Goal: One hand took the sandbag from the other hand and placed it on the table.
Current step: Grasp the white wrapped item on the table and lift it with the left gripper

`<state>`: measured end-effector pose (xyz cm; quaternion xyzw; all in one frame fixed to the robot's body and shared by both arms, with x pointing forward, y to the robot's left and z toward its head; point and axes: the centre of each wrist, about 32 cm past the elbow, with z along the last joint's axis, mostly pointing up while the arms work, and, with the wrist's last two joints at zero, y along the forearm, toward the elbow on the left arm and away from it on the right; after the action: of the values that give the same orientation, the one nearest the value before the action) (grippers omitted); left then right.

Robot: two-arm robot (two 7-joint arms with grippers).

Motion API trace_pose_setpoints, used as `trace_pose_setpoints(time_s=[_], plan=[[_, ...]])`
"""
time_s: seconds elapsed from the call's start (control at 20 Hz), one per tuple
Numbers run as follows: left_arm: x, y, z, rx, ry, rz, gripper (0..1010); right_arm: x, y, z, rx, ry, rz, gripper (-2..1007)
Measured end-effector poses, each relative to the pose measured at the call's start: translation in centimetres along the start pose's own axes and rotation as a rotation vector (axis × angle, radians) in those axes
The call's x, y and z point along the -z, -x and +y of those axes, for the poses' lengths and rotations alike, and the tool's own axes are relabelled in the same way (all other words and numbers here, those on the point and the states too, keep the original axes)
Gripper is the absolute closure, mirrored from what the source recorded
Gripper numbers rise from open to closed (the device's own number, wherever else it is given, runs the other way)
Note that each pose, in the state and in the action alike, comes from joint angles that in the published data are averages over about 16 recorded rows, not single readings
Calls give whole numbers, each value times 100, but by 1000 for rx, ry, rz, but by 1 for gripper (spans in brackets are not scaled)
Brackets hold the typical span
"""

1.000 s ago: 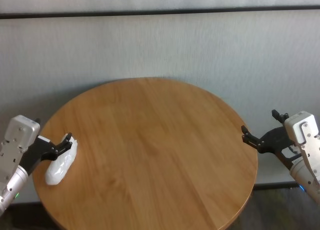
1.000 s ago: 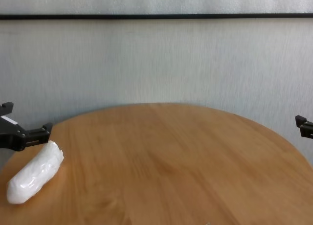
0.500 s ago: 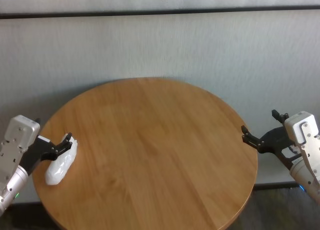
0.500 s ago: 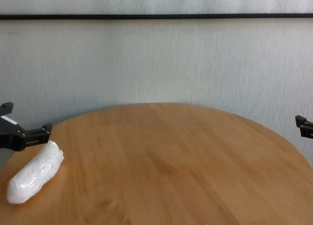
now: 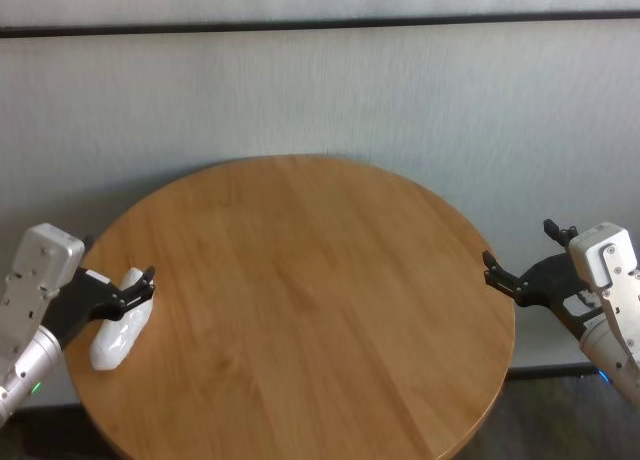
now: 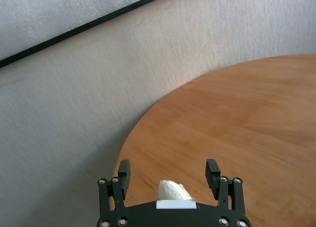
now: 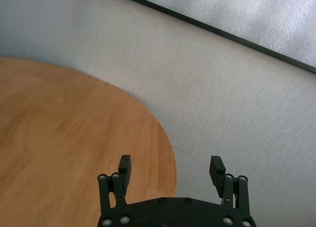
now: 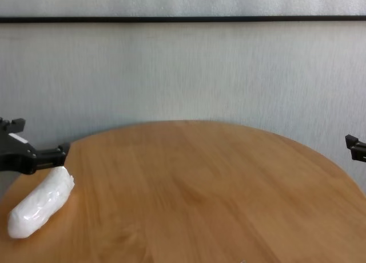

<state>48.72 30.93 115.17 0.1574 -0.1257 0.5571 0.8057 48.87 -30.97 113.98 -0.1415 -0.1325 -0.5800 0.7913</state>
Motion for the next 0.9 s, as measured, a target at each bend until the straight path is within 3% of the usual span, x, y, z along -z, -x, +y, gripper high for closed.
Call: trace_pose_setpoints(time_s=[0.15,0.3,0.9], plan=[[-61,-24,23,34,-18,-2,11,0,0,0,0,0,0,3],[-133,-59,48,71,-58,24,11,0,0,0,0,0,0,3],[-378,-165,109,155,-279,234,11,0,0,0,0,0,0,3]])
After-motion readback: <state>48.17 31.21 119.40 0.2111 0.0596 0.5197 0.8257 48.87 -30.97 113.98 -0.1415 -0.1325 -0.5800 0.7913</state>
